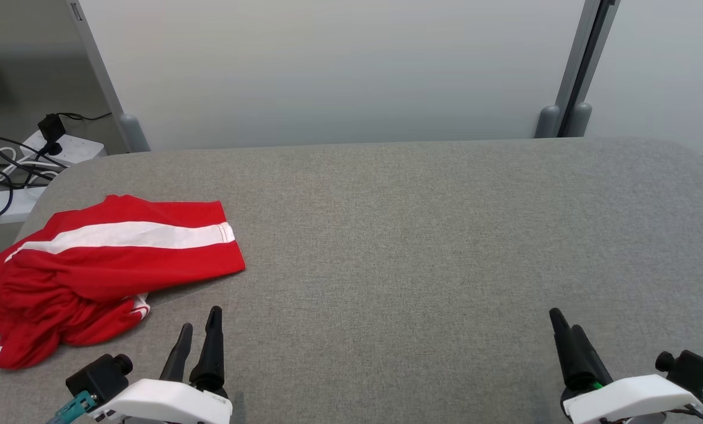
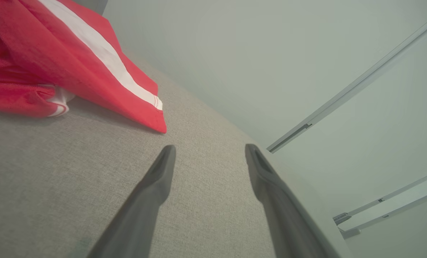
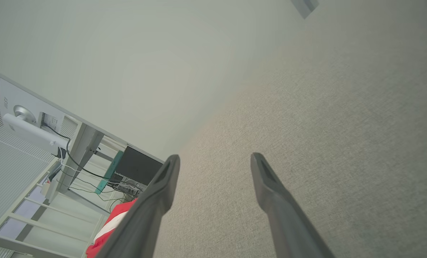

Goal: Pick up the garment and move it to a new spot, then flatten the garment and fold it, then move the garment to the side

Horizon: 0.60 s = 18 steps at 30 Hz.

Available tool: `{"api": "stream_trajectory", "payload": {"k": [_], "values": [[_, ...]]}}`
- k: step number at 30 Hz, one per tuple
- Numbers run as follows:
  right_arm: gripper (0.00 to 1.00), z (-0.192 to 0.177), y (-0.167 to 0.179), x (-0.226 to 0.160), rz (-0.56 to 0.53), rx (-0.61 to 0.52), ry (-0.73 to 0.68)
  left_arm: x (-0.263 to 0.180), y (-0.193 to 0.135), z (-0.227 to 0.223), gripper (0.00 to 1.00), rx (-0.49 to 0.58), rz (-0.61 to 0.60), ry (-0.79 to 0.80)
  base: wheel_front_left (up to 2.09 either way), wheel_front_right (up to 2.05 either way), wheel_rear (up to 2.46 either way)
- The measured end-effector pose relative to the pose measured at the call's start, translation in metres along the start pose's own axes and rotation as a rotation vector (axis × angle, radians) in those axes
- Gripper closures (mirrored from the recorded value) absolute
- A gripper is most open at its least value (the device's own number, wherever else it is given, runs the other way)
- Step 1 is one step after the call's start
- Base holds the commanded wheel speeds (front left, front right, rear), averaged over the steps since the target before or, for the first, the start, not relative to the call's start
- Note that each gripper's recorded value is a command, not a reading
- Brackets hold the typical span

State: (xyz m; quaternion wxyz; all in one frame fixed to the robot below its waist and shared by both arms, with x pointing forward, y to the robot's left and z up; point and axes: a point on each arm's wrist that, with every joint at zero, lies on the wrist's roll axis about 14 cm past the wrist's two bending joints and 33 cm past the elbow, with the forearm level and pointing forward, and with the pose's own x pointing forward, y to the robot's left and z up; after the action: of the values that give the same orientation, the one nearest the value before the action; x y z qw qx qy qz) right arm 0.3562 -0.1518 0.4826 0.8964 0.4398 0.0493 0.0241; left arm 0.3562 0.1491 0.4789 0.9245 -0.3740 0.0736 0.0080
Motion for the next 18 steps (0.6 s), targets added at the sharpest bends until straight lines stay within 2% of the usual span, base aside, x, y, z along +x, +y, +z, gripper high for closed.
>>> {"api": "stream_trajectory", "payload": {"k": [4, 18], "values": [[0.0, -0.006, 0.008, 0.0, 0.026, -0.011, 0.016, -0.001, -0.002, 0.002, 0.0, 0.035, -0.004, -0.014, 0.0, 0.0, 0.0], [0.0, 0.004, 0.019, -0.001, 0.076, -0.211, -0.02, -0.003, -0.018, 0.01, 0.0, 0.197, -0.045, -0.074, 0.0, 0.0, 0.0]]}}
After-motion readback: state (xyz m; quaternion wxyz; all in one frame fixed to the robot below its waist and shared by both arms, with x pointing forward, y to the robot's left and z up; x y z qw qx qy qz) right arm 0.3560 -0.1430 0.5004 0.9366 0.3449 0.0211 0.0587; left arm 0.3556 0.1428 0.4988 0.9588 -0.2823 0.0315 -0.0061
